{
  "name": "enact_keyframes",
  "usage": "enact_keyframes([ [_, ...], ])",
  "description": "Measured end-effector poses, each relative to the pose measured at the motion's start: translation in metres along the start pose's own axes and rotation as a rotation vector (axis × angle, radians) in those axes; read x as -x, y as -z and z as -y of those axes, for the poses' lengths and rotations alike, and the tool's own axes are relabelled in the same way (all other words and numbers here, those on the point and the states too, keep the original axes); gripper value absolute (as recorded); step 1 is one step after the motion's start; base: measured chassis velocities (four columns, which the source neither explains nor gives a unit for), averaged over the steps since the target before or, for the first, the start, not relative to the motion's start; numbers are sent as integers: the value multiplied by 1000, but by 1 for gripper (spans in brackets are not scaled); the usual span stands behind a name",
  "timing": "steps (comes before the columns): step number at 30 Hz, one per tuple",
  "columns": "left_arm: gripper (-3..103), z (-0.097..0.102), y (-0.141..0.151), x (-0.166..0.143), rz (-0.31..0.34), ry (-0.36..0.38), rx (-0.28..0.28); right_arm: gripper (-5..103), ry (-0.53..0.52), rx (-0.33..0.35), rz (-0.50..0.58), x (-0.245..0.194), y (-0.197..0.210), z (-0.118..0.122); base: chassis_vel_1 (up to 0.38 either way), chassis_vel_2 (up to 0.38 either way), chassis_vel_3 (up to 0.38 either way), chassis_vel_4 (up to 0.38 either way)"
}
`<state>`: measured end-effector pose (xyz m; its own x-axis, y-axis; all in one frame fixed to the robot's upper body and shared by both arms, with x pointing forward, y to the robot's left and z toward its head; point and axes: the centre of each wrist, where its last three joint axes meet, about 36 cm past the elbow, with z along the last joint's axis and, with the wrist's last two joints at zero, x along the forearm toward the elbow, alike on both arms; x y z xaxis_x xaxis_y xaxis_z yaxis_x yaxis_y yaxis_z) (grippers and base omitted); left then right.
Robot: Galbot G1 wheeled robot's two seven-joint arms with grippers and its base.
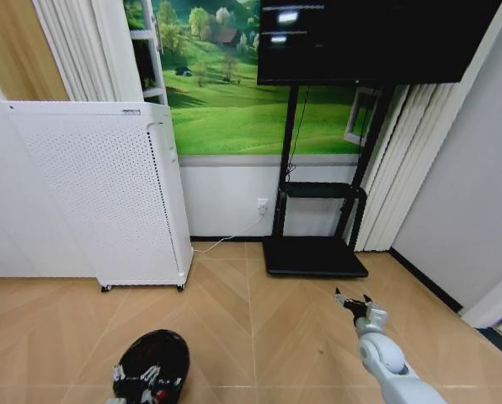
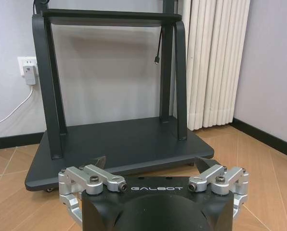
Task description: Pick up the trash bin and place the garbage on the floor into it.
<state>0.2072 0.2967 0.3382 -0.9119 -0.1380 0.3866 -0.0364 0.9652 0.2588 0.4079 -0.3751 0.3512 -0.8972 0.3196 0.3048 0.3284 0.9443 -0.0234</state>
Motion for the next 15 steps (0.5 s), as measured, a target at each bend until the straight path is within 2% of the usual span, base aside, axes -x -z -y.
enact_keyframes([
  [5,100,-3,4,6,16,5,3,100,0,0,0,0,0,0,0,0,0,0],
  [8,100,-11,20,18,71,37,-4,100,0,0,0,0,0,0,0,0,0,0],
  [9,100,-11,20,18,71,37,-4,100,0,0,0,0,0,0,0,0,0,0],
  [10,100,-15,39,26,107,67,-38,100,0,0,0,0,0,0,0,0,0,0],
  [11,100,-15,39,26,107,67,-38,100,0,0,0,0,0,0,0,0,0,0],
  [13,100,-22,75,33,152,92,-106,100,0,0,0,0,0,0,0,0,0,0],
  [14,100,-22,75,33,152,92,-106,100,0,0,0,0,0,0,0,0,0,0],
  [15,100,-26,91,35,180,97,-131,100,0,0,0,0,0,0,0,0,0,0],
])
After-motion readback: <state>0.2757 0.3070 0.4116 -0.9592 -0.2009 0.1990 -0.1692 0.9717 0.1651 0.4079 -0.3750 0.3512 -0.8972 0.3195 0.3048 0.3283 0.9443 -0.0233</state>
